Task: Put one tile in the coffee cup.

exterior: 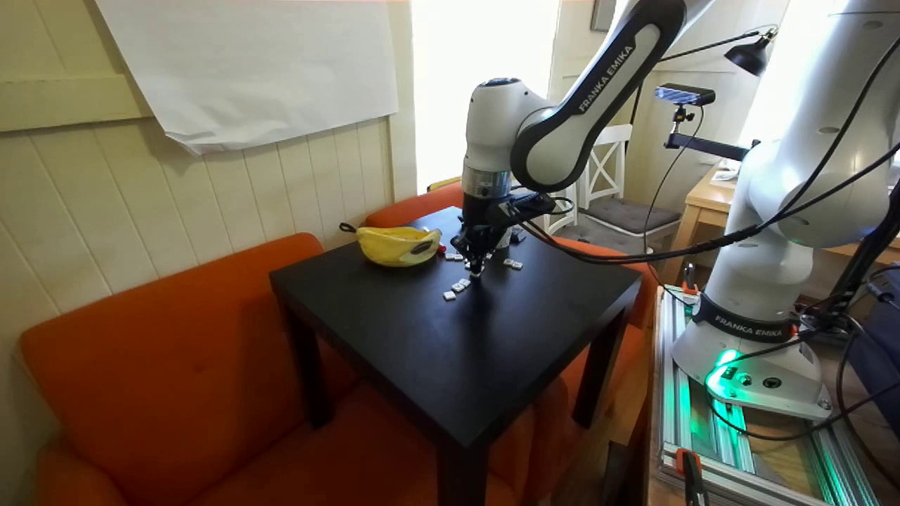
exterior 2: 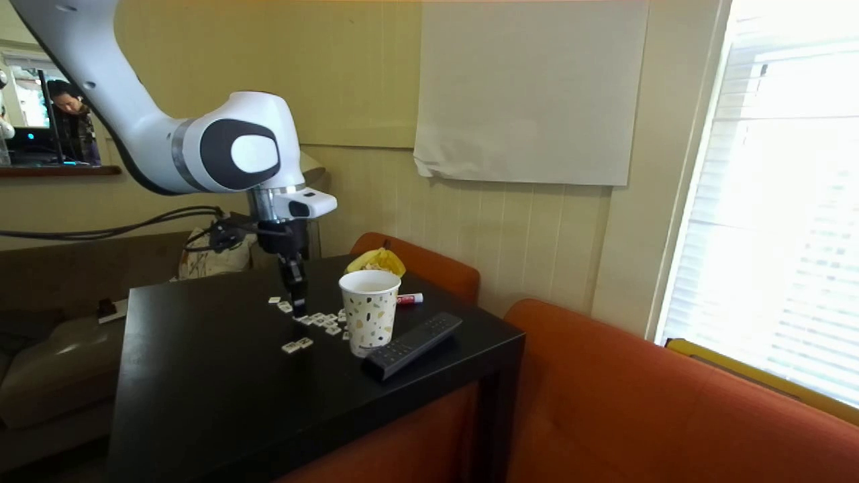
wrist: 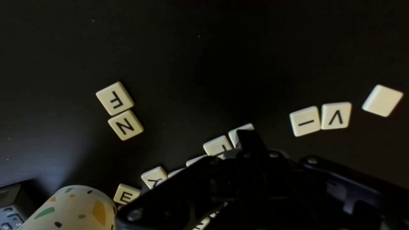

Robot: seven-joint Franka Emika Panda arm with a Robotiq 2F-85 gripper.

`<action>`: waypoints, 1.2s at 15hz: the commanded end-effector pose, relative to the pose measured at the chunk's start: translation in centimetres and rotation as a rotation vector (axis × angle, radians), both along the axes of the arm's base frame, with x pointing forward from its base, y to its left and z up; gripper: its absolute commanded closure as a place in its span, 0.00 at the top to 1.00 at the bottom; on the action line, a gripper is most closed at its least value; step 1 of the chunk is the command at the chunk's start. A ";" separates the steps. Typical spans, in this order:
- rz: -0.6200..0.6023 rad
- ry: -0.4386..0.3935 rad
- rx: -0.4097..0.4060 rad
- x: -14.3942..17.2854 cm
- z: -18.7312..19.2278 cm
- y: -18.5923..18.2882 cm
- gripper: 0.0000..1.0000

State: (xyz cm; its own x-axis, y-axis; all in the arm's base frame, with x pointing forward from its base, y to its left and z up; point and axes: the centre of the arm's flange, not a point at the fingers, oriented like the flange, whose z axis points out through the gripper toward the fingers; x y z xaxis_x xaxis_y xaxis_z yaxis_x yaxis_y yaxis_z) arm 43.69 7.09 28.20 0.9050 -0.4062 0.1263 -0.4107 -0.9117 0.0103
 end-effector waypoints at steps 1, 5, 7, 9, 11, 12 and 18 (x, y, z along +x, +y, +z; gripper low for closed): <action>0.021 0.034 0.037 -0.2 0.7 0.7 0.00; 0.029 0.036 0.057 -0.7 0.7 1.5 0.00; 0.029 0.018 0.052 -0.9 1.3 1.7 0.00; 0.026 0.014 0.051 -1.1 1.7 1.8 0.00; 0.022 -0.006 0.056 -1.4 2.6 1.8 0.27; 0.023 -0.013 0.057 -1.4 3.0 1.8 0.32; 0.042 -0.048 0.044 -1.5 4.7 1.4 0.74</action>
